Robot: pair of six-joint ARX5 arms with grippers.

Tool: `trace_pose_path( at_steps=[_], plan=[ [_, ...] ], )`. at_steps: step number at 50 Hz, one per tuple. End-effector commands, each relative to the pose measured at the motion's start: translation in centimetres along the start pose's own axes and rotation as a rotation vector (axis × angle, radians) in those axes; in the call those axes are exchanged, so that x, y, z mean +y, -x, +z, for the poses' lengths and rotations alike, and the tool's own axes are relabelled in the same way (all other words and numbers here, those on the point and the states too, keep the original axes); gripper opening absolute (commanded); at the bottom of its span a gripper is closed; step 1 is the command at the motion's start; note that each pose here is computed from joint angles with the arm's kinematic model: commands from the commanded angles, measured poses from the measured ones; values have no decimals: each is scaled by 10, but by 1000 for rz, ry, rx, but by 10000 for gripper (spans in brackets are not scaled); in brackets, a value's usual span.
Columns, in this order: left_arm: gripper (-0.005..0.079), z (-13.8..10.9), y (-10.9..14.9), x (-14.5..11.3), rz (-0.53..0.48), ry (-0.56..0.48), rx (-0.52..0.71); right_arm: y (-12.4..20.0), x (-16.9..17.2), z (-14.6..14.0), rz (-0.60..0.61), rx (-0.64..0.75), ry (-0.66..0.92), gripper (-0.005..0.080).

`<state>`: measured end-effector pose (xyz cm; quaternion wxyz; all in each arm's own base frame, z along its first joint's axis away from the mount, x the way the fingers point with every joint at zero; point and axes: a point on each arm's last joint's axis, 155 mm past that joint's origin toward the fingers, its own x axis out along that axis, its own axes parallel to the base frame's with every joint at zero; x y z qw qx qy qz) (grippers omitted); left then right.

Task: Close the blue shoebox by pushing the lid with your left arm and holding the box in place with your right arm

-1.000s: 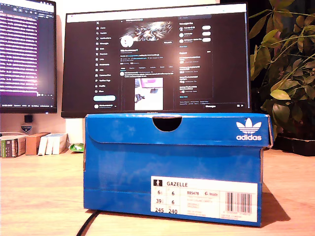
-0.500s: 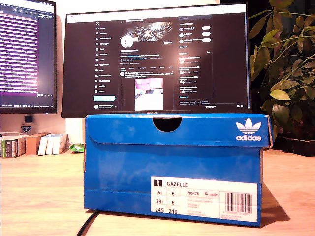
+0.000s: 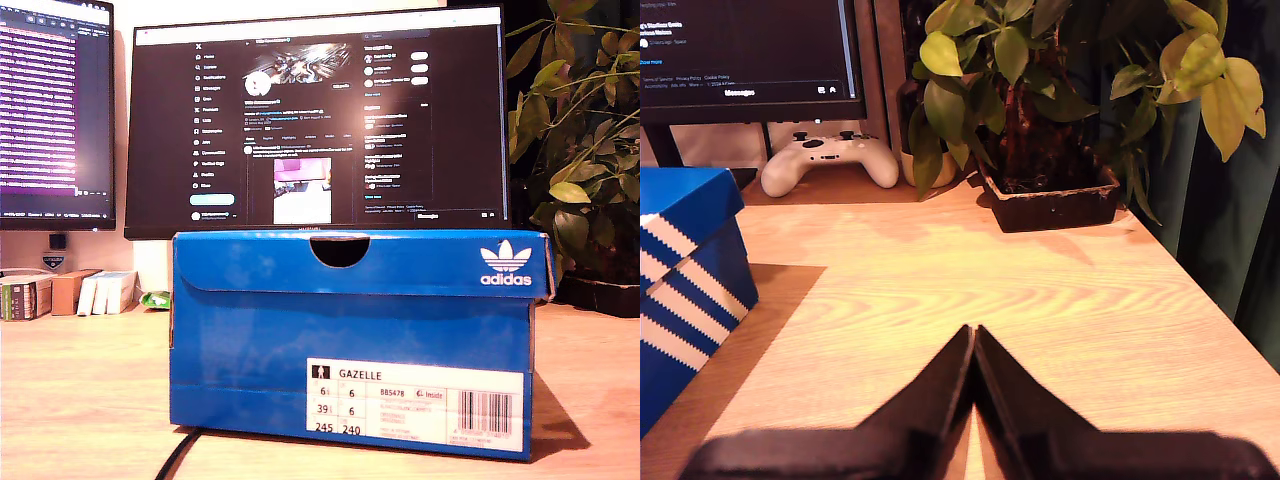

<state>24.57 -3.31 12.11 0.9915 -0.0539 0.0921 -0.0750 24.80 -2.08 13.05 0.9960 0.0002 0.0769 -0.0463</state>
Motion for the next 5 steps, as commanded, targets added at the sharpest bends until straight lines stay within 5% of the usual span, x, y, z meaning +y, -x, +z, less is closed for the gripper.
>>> trace_pose_path(
  at_steps=[1,5],
  plan=[
    [-18,-17,-3,3,7,5,38,-1,1,-5,2,5,-1,-12],
    [-18,-17,-3,3,7,5,39,-1,1,-5,2,5,-1,-12]
  ],
)
